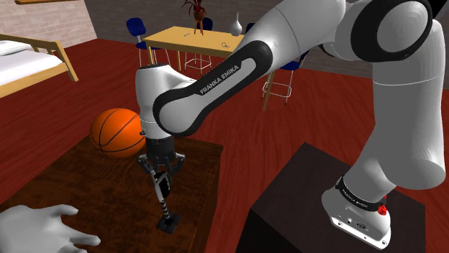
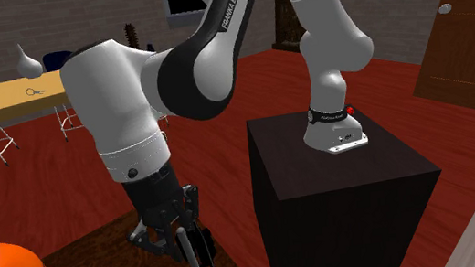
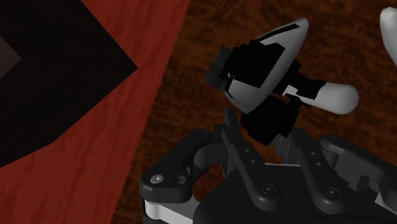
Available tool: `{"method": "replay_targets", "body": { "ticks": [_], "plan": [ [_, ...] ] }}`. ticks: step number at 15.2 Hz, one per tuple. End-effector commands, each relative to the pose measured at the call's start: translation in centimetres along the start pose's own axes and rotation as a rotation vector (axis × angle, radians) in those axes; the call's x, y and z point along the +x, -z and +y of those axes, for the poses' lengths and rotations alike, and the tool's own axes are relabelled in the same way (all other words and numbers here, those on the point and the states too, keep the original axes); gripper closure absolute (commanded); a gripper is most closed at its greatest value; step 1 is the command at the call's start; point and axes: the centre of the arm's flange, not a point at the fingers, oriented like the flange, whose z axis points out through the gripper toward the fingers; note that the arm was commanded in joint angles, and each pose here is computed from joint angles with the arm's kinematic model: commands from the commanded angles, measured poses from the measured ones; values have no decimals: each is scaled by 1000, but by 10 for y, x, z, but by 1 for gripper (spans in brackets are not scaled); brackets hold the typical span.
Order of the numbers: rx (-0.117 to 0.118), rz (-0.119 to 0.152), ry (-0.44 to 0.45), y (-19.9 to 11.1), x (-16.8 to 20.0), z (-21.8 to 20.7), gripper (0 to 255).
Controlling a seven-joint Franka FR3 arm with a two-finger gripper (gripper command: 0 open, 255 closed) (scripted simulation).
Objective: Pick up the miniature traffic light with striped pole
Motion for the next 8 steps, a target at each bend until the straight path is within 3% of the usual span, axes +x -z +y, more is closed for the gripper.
{"method": "replay_targets", "body": {
  "ticks": [1,8],
  "plan": [
    [0,0,0,0,0,0,255],
    [0,0,0,21,-5,-1,255]
  ]
}}
